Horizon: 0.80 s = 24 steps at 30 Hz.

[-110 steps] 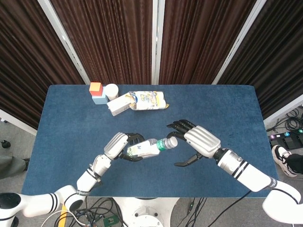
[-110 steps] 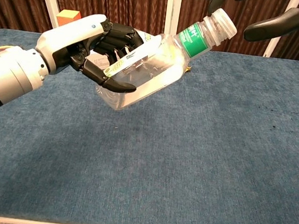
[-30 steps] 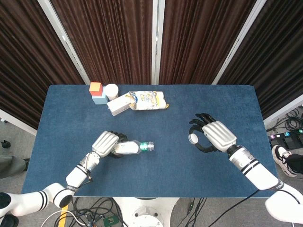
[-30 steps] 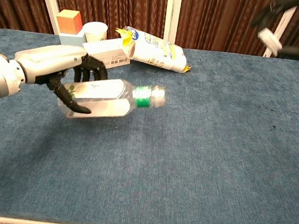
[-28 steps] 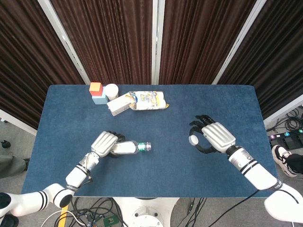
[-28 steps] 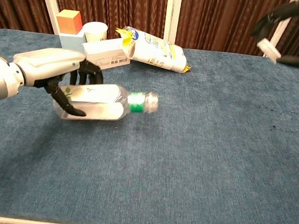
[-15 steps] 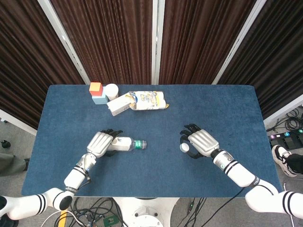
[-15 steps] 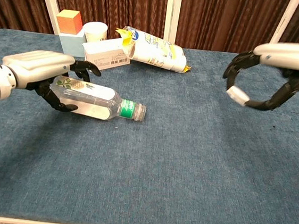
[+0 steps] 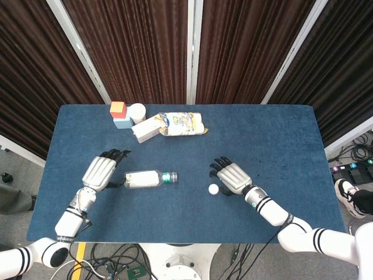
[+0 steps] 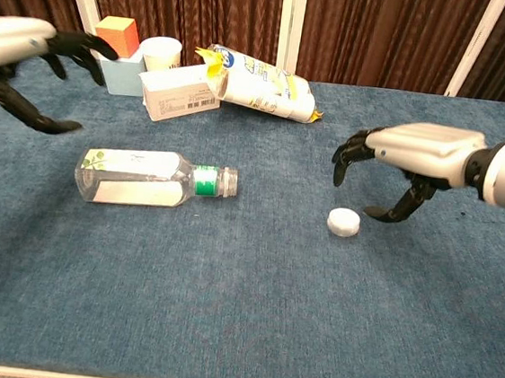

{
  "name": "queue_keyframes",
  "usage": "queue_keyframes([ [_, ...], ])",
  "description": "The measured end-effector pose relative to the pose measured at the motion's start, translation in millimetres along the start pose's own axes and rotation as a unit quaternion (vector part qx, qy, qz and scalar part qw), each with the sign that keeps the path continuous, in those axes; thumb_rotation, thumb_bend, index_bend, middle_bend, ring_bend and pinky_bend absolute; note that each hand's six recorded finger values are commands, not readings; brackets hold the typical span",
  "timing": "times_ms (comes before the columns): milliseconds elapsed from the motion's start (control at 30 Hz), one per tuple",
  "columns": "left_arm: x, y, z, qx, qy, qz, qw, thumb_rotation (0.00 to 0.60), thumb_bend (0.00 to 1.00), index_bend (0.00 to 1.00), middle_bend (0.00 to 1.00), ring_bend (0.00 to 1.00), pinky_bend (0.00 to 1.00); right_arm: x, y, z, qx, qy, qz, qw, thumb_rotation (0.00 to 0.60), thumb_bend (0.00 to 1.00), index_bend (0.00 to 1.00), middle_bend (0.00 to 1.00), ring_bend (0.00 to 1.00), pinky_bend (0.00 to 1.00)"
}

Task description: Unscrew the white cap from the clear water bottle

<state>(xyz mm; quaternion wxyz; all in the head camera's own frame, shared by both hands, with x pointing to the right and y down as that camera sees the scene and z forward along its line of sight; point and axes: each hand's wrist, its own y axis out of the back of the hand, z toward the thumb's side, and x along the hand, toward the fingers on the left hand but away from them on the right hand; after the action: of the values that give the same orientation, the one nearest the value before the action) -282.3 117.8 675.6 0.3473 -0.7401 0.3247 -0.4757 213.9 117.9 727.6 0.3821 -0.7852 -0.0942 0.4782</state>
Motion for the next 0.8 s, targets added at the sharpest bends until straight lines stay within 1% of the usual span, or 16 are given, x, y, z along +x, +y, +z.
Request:
queue_keyframes([
  [33, -3.4, 3.2, -7.2, -0.002, 0.009, 0.006, 0.9999, 0.600, 0.25, 0.14, 0.25, 0.15, 0.27, 0.5, -3.4, -1.2, 0.002, -0.002, 0.005, 1.0000, 0.600, 0.38, 0.11, 0.09, 0.00, 0.00],
  [67, -5.5, 4.6, -13.0, -0.004, 0.017, 0.010, 0.9998, 0.600, 0.25, 0.14, 0.25, 0.15, 0.26, 1.4, -4.2, -2.4, 0.003, -0.003, 0.006, 1.0000, 0.600, 0.38, 0.07, 0.09, 0.00, 0.00],
  [100, -7.2, 5.8, -18.9, -0.005, 0.025, 0.012, 0.9996, 0.600, 0.25, 0.14, 0.25, 0.15, 0.26, 3.3, -3.2, -5.0, 0.003, -0.006, 0.003, 1.0000, 0.600, 0.38, 0.06, 0.09, 0.00, 0.00],
  [133, -9.7, 8.2, -26.8, -0.008, 0.035, 0.016, 0.9992, 0.600, 0.25, 0.14, 0.25, 0.15, 0.26, 4.6, -2.2, -6.7, 0.002, -0.009, 0.000, 1.0000, 0.600, 0.38, 0.05, 0.09, 0.00, 0.00],
  [200, -16.0, 13.2, -40.8, -0.010, 0.052, 0.023, 0.9983, 0.600, 0.25, 0.14, 0.24, 0.15, 0.26, 11.9, 4.0, -15.0, -0.003, -0.020, -0.018, 0.9996, 0.600, 0.38, 0.05, 0.09, 0.00, 0.00],
  [300, -32.1, 25.2, -67.9, -0.006, 0.085, 0.043, 0.9954, 0.600, 0.25, 0.15, 0.25, 0.15, 0.26, 33.8, 17.9, -37.8, -0.015, -0.054, -0.058, 0.9968, 0.600, 0.38, 0.05, 0.09, 0.00, 0.00],
  [333, -40.6, 30.1, -79.7, -0.003, 0.100, 0.050, 0.9937, 0.600, 0.25, 0.15, 0.25, 0.15, 0.26, 47.1, 23.9, -50.2, -0.021, -0.072, -0.075, 0.9944, 0.600, 0.38, 0.05, 0.08, 0.00, 0.00],
  [433, -64.7, 42.4, -107.7, 0.008, 0.135, 0.065, 0.9887, 0.600, 0.25, 0.16, 0.25, 0.15, 0.24, 85.8, 35.3, -80.2, -0.036, -0.118, -0.112, 0.9860, 0.600, 0.38, 0.05, 0.06, 0.00, 0.00],
  [467, -72.3, 45.8, -114.9, 0.013, 0.144, 0.068, 0.9872, 0.600, 0.25, 0.16, 0.25, 0.15, 0.23, 105.2, 38.9, -92.2, -0.042, -0.138, -0.126, 0.9814, 0.600, 0.38, 0.05, 0.05, 0.00, 0.00],
  [567, -97.6, 55.4, -133.8, 0.036, 0.168, 0.077, 0.9821, 0.600, 0.25, 0.16, 0.24, 0.15, 0.18, 153.8, 41.8, -114.5, -0.059, -0.181, -0.153, 0.9696, 0.600, 0.38, 0.02, 0.02, 0.00, 0.00],
  [667, -121.4, 59.5, -143.2, 0.056, 0.183, 0.081, 0.9783, 0.600, 0.23, 0.16, 0.23, 0.13, 0.14, 195.2, 35.5, -123.7, -0.084, -0.210, -0.167, 0.9597, 0.600, 0.39, 0.00, 0.00, 0.00, 0.00],
  [733, -138.1, 62.2, -146.0, 0.068, 0.189, 0.081, 0.9762, 0.600, 0.22, 0.16, 0.20, 0.12, 0.13, 217.4, 28.3, -124.0, -0.103, -0.221, -0.173, 0.9544, 0.600, 0.39, 0.00, 0.00, 0.00, 0.00],
  [800, -150.4, 62.8, -144.3, 0.075, 0.192, 0.079, 0.9753, 0.600, 0.22, 0.16, 0.20, 0.11, 0.12, 231.2, 22.9, -121.6, -0.115, -0.224, -0.179, 0.9513, 0.600, 0.40, 0.00, 0.00, 0.00, 0.00],
])
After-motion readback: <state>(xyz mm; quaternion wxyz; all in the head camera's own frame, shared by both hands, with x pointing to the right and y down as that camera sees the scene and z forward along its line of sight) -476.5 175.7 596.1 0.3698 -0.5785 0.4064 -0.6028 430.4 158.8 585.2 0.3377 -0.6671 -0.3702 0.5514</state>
